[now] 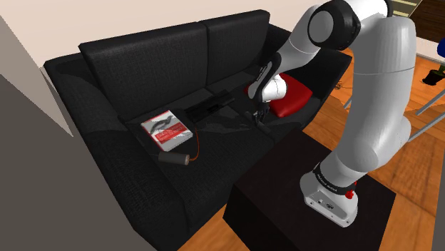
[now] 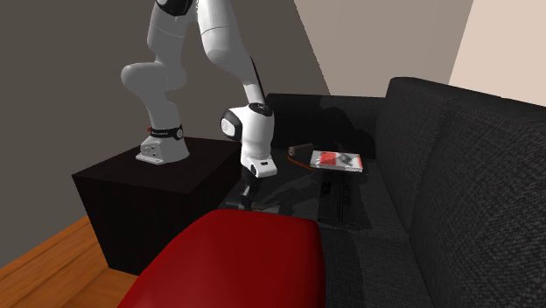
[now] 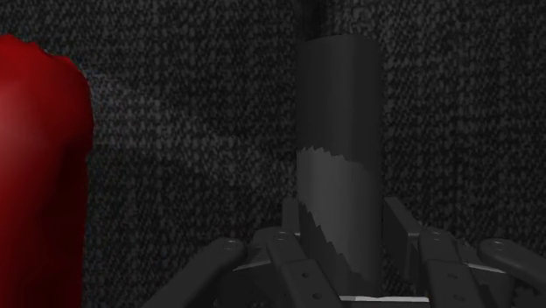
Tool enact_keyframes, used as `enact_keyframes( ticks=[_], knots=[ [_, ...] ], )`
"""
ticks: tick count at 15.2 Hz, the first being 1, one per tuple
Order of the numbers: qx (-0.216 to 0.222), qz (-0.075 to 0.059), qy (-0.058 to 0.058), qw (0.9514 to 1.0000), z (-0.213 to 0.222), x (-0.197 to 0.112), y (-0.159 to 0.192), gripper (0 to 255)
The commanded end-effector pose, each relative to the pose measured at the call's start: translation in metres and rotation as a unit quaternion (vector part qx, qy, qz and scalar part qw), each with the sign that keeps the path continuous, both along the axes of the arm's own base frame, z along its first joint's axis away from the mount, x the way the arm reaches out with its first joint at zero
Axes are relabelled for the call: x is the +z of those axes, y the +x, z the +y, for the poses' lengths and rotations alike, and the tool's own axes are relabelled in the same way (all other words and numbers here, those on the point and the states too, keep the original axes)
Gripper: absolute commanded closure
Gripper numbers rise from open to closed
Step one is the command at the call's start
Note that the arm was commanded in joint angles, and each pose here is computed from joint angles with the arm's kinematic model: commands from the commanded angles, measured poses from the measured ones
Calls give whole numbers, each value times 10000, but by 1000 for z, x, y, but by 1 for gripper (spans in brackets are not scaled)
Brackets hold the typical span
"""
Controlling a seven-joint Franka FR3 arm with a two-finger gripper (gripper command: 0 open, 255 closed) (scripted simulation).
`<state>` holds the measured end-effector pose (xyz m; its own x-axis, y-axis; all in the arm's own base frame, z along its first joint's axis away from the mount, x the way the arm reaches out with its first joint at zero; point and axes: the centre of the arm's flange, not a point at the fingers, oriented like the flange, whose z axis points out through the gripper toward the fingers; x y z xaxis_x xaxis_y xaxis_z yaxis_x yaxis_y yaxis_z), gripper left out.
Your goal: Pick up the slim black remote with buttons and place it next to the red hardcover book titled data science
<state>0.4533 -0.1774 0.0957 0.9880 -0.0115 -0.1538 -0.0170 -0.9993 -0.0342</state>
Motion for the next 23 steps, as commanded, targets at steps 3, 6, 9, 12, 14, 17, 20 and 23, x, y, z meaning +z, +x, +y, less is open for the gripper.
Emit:
enact_keyframes(
  ticks=[3, 6, 9, 12, 14, 17, 20, 23],
  knots=[
    [50, 55, 38, 10000, -4, 5, -1, 255],
    [50, 55, 38, 10000, -4, 21, -1, 255],
    [50, 55, 38, 10000, -4, 36, -1, 255],
    [50, 55, 38, 10000, -4, 52, -1, 255],
    [50, 55, 38, 10000, -4, 63, -1, 255],
    [50, 55, 38, 10000, -4, 79, -1, 255],
    [50, 55, 38, 10000, -4, 94, -1, 255],
    [50, 55, 38, 10000, 34, 96, 11, 255]
  ],
)
